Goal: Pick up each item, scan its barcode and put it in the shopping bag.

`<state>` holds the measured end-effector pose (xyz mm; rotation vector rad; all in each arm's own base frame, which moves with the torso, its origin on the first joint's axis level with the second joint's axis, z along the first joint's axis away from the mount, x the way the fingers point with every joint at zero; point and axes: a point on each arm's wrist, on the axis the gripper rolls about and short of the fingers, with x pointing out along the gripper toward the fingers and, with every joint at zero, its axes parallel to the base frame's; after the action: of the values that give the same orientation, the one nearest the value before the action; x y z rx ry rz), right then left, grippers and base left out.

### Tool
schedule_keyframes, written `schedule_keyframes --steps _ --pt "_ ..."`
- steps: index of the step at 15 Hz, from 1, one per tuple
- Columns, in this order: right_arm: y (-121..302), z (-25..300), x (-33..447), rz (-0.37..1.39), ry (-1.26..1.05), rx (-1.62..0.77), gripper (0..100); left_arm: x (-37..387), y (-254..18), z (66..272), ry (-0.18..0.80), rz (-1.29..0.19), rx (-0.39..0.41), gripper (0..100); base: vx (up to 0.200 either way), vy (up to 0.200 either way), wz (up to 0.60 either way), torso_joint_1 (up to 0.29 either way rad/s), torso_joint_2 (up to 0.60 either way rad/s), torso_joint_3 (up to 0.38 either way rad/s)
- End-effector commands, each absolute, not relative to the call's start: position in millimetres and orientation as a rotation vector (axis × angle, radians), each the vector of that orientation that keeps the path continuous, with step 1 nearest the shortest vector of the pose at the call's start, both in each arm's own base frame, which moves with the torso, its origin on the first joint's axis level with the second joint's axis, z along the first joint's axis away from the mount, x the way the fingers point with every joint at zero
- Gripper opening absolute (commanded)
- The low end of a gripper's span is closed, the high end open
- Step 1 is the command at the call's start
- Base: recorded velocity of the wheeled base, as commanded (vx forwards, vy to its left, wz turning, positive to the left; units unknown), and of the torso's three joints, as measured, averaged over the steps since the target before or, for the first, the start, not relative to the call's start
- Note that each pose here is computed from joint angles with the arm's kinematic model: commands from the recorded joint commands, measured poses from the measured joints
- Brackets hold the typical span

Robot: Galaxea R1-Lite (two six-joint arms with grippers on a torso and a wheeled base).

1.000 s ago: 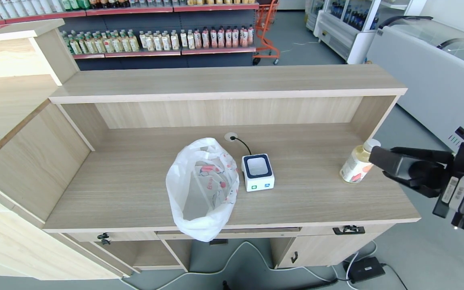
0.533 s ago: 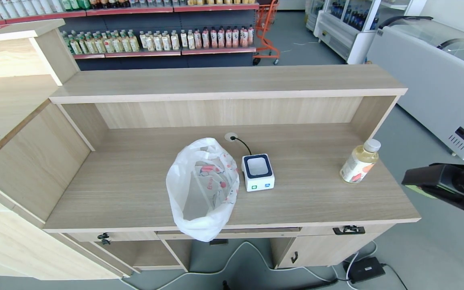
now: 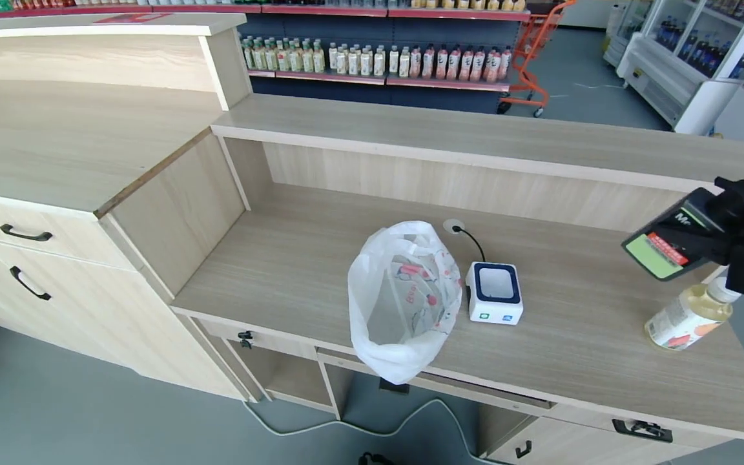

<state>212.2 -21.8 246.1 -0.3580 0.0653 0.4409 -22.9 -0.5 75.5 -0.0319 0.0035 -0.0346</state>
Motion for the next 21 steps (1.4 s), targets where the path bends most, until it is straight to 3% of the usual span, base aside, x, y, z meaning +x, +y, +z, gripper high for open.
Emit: schedule_keyframes --steps 1,3,8,12,21 --pt "-3 240 244 0.514 0.134 -0.184 0 -23 -1 75 0.004 -0.035 -0.032 100 0.000 0.000 0.00 0.000 0.00 0.000" --pt "-4 209 271 0.496 0.239 0.054 0 -23 -1 75 0.004 -0.035 -0.032 100 0.000 0.000 0.00 0.000 0.00 0.000" --pt "-7 154 307 0.460 0.316 0.304 0 -23 -1 75 0.004 -0.035 -0.032 100 0.000 0.000 0.00 0.000 0.00 0.000" --pt "-9 128 330 0.446 0.384 0.334 0 -23 -1 75 0.004 -0.035 -0.032 100 0.000 0.000 0.00 0.000 0.00 0.000" --pt "-5 112 365 0.482 0.363 0.225 0 -23 -1 75 0.004 -0.035 -0.032 100 0.000 0.000 0.00 0.000 0.00 0.000"
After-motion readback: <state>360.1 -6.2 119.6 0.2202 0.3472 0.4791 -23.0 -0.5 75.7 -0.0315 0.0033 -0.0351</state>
